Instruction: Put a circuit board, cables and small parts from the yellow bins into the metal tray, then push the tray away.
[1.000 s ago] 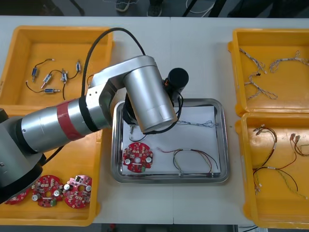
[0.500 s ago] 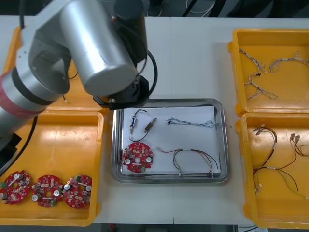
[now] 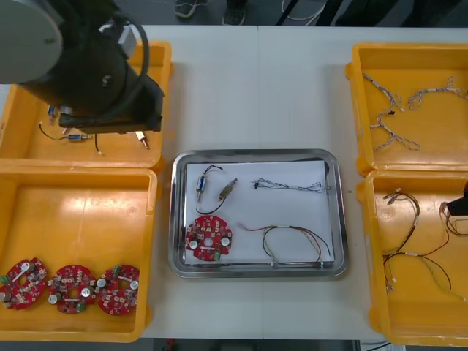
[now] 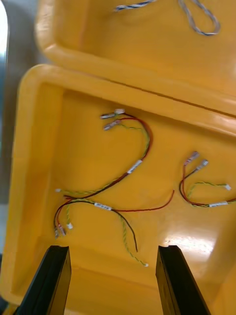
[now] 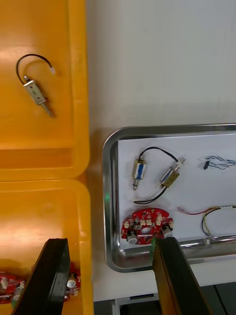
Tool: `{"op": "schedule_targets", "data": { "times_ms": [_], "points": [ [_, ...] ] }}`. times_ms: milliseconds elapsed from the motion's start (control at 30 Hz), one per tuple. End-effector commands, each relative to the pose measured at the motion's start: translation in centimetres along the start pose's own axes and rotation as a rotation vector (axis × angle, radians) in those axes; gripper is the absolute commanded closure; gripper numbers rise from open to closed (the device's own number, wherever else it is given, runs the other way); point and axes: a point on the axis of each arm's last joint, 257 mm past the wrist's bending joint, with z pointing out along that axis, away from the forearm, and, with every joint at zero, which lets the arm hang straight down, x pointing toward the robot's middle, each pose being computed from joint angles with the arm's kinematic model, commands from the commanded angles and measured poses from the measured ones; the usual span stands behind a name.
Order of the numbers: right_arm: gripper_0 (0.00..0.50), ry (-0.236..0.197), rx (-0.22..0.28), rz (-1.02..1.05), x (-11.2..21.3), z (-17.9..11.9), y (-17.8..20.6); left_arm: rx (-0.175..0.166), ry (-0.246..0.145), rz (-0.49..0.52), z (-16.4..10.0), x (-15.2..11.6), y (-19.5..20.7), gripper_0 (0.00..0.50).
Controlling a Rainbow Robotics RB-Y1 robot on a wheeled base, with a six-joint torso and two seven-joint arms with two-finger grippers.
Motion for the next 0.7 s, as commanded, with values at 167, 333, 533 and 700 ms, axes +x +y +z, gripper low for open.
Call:
{"op": "schedule_targets", "data": {
  "times_ms": [167, 333, 533, 700],
  "points": [
    [0.000, 0.009, -0.042, -0.204, 0.7, -1.7, 4.9, -0.045, -0.043, 0.056, -1.7, -0.4, 6.9, 0.000],
    [0.000, -0.018, -0.089, -0.341, -0.5, -1.9, 8.5, -0.060, -0.038, 0.045, -1.8, 0.1, 9.8, 0.000],
    [0.000, -0.034, -0.131, -0.503, -1.6, -0.8, 12.7, -0.092, -0.025, 0.042, -1.9, 1.0, 13.5, 0.000],
    [0.000, -0.060, -0.149, -0.653, -2.6, 0.2, 16.2, -0.112, -0.015, 0.041, -1.9, 2.1, 15.6, 0.000]
  ]
}}
